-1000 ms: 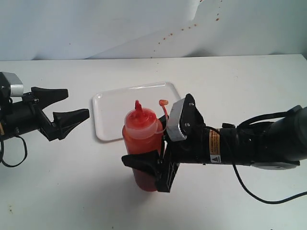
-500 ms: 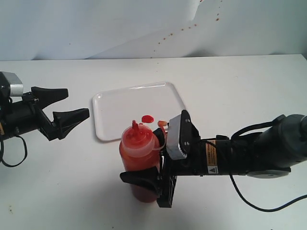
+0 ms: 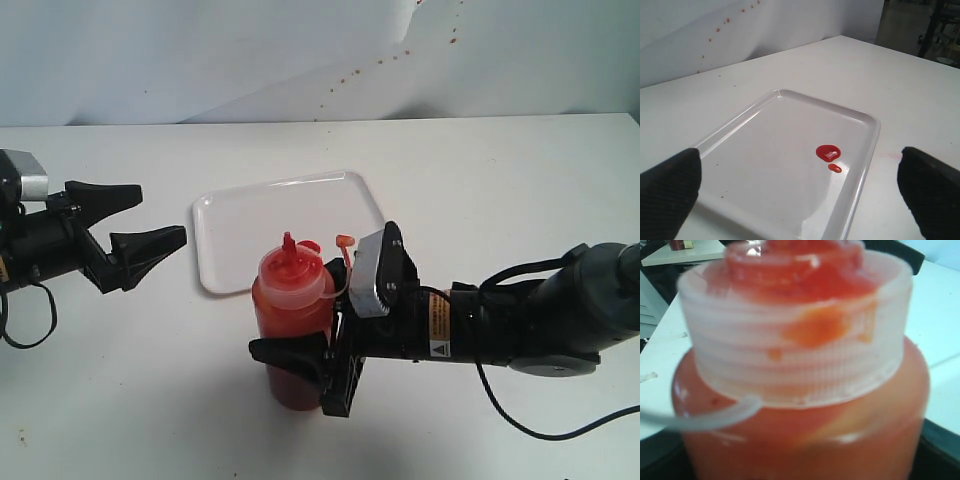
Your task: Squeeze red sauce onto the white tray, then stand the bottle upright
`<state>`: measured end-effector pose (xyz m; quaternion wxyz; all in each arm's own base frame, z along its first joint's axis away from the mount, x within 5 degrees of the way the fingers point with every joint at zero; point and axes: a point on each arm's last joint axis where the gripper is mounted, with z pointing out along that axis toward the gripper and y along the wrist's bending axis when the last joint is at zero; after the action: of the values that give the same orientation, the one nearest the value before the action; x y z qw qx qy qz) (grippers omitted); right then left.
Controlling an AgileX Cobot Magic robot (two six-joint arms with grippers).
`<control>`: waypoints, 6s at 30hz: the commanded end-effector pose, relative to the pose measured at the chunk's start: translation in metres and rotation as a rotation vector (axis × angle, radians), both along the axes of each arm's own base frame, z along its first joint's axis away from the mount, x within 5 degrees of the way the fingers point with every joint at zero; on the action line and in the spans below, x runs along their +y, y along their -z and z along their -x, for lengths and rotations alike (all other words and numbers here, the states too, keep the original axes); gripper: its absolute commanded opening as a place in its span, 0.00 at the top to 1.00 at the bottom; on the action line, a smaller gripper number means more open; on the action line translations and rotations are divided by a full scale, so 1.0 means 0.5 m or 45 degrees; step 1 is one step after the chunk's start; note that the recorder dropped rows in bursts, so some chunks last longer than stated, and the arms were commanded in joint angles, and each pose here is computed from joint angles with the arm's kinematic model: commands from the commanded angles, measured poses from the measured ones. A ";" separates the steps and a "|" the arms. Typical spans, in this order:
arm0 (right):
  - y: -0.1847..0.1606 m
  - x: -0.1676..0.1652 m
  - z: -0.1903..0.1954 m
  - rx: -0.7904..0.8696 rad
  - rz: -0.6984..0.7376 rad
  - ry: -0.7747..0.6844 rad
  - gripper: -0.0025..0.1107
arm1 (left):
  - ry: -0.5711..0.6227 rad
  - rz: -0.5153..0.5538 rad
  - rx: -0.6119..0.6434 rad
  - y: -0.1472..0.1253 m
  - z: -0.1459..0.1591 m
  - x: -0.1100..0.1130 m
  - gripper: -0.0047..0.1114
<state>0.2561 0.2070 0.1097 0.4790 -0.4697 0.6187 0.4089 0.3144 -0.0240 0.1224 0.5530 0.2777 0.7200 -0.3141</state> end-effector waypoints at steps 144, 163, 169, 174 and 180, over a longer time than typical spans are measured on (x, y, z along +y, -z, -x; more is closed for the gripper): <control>-0.315 -0.335 0.137 -0.401 -0.409 1.800 0.98 | -0.269 0.452 -0.755 -0.330 0.427 -0.042 0.96; -0.315 -0.335 0.137 -0.401 -0.409 1.800 0.98 | -0.262 0.396 -0.789 -0.328 0.427 -0.044 0.96; -0.315 -0.335 0.137 -0.401 -0.409 1.800 0.98 | -0.143 0.198 -0.813 -0.315 0.452 -0.065 0.96; -0.315 -0.335 0.137 -0.401 -0.409 1.800 0.98 | -0.279 0.223 -0.719 -0.317 0.479 -0.057 0.96; -0.315 -0.335 0.137 -0.401 -0.409 1.800 0.98 | -0.501 0.263 -0.743 -0.324 0.520 -0.039 0.96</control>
<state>0.1892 0.0406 0.2671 0.7716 0.0670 0.6322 0.0219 0.0604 -0.0487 0.2865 0.8060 0.1975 0.5252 -0.1884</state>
